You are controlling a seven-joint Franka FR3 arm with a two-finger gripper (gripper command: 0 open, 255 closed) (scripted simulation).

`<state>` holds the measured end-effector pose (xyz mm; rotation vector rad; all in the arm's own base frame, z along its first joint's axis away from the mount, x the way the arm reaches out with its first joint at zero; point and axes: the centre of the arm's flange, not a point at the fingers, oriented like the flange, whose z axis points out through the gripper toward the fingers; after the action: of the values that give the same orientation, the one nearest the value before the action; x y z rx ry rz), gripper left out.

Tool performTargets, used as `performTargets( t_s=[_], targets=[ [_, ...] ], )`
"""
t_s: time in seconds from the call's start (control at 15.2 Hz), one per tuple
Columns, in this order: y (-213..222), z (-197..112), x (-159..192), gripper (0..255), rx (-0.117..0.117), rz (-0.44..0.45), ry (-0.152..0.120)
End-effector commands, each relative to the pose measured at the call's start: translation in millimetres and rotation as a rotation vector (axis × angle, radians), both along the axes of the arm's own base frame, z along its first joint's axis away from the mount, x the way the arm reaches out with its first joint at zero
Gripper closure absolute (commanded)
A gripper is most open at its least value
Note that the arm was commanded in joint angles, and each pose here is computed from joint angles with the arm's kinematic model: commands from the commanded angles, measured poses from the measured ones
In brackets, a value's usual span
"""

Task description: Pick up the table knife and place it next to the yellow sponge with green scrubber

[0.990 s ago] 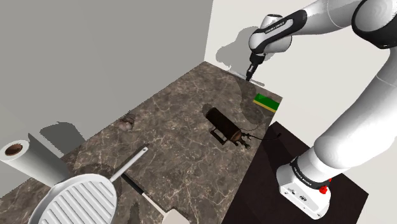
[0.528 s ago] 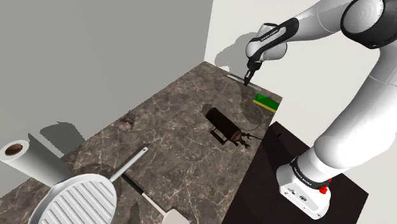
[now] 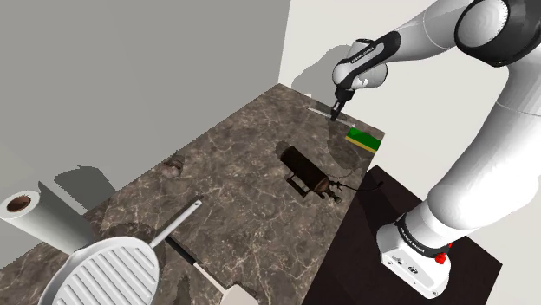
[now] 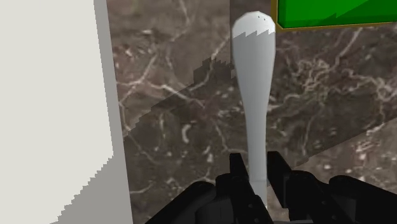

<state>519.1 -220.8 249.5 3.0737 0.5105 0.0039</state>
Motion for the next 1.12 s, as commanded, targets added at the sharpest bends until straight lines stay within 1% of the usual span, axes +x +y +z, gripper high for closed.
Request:
performTargets(
  t_s=[0.0,0.13,0.2,0.53,0.79,1.06],
  targets=[
    [0,0,0,255,0.0,0.0,0.0],
    [0,0,0,255,0.0,0.0,0.0],
    [0,0,0,0,0.0,0.0,0.0],
    [0,0,0,0,0.0,0.0,0.0],
    [1,50,0,0,0.0,0.0,0.0],
    [1,50,0,0,0.0,0.0,0.0]
  ],
)
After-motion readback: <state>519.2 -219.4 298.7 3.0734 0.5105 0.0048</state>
